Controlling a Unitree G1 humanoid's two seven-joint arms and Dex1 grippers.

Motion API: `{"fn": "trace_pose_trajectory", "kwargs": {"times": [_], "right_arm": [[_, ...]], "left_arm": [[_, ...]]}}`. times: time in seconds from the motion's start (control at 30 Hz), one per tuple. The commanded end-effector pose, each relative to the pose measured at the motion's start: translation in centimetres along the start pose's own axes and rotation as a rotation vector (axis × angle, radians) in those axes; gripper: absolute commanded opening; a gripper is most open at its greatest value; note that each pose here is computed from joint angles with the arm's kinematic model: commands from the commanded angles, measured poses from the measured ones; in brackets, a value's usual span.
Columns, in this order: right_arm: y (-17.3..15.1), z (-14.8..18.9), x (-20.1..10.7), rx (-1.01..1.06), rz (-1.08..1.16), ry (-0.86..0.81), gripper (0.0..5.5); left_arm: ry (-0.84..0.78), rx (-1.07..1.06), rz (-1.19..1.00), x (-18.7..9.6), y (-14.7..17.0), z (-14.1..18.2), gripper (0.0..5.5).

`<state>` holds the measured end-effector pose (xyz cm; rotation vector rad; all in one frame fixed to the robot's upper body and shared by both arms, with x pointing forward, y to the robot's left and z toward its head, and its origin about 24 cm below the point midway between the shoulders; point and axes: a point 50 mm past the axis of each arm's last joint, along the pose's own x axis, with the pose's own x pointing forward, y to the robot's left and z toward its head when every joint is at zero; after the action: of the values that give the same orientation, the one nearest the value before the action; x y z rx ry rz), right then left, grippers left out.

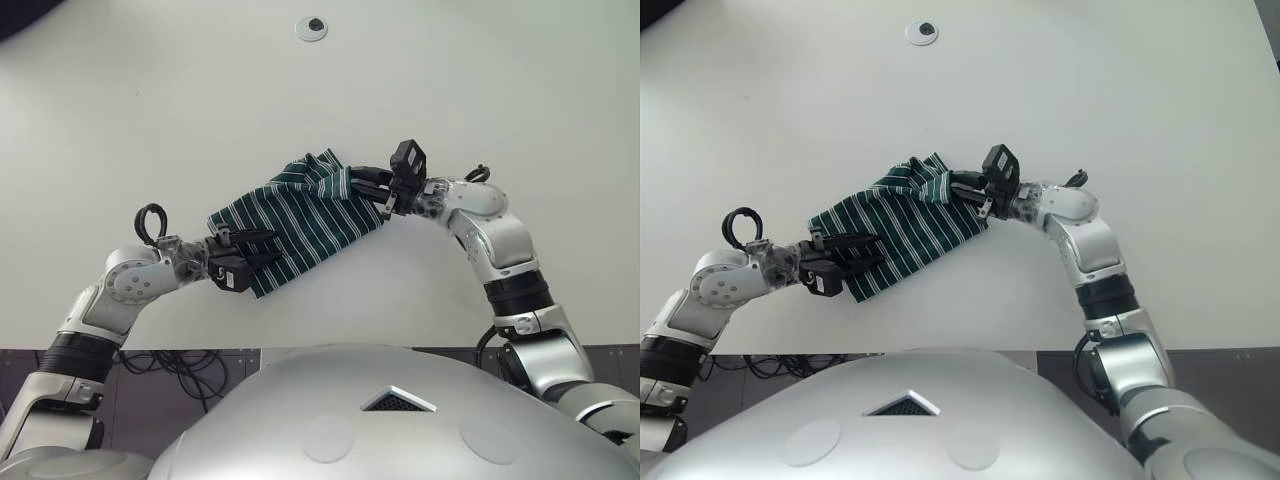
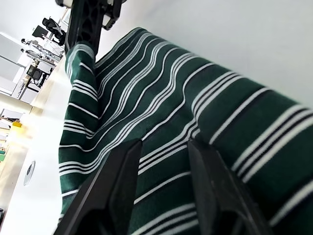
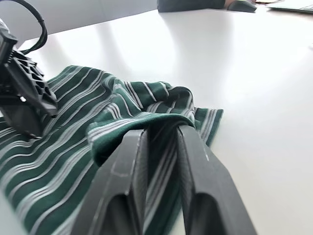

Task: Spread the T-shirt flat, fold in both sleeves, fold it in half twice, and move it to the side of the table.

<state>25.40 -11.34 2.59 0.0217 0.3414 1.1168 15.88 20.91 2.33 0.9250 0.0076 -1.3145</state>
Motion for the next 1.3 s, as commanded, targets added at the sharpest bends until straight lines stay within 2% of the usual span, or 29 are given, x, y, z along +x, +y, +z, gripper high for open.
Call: {"fn": "trace_pose_trajectory", "kwargs": {"times": [0.03, 0.17, 0.37, 0.47, 0.53, 0.6, 0.7, 0.73, 0.8, 0.93, 1.03, 1.13, 1.23, 1.3], "right_arm": [[-1.4, 1.8, 1.5, 0.006, 0.001, -0.020, 0.90], [-3.5, 4.0, 2.1, -0.019, -0.160, -0.164, 0.90], [-6.2, 3.9, 1.4, 0.066, -0.409, -0.231, 0.90], [-4.8, 4.2, 1.3, -0.029, -0.310, -0.257, 0.90], [-1.7, 4.1, 1.4, -0.162, -0.116, -0.289, 0.90], [1.7, 2.7, 1.7, -0.364, 0.046, -0.236, 0.90], [3.9, -0.3, 3.2, -0.735, 0.114, -0.029, 0.90], [4.3, -1.6, 3.9, -0.801, 0.131, 0.035, 0.90], [4.2, -3.8, 4.7, -0.821, 0.128, 0.155, 0.90], [1.0, -6.1, 4.7, -0.727, -0.066, 0.331, 0.90], [-4.0, -6.4, 1.6, -0.610, -0.365, 0.446, 0.90], [-8.0, -7.0, -5.6, -0.544, -0.614, 0.560, 0.90], [-9.5, -7.6, -13.3, -0.475, -0.819, 0.629, 0.90], [-9.2, -7.3, -16.2, -0.448, -0.909, 0.602, 0.90]], "left_arm": [[0.173, -0.110, -0.260, -0.2, -4.5, -2.2, 1.70], [0.152, -0.105, -0.241, 0.1, -4.3, -2.0, 1.70], [0.127, -0.104, -0.210, 0.4, -4.0, -1.8, 1.70], [0.063, -0.105, -0.100, 0.7, -2.5, -1.2, 1.70], [-0.036, -0.136, 0.105, 0.7, 0.6, -0.1, 1.70], [-0.143, -0.198, 0.370, -0.3, 4.6, 0.9, 1.70], [-0.296, -0.337, 0.697, -3.1, 8.4, 1.6, 1.70], [-0.347, -0.403, 0.791, -4.1, 9.1, 1.5, 1.70], [-0.409, -0.508, 0.892, -4.8, 9.6, 0.8, 1.70], [-0.523, -0.619, 0.922, -2.5, 9.4, 0.9, 1.70], [-0.603, -0.631, 0.912, -0.2, 10.4, 1.8, 1.70], [-0.647, -0.612, 0.900, 1.7, 11.4, 2.7, 1.70], [-0.674, -0.605, 0.941, 2.7, 12.2, 3.0, 1.70], [-0.699, -0.637, 0.983, 3.3, 12.8, 2.9, 1.70]]}}
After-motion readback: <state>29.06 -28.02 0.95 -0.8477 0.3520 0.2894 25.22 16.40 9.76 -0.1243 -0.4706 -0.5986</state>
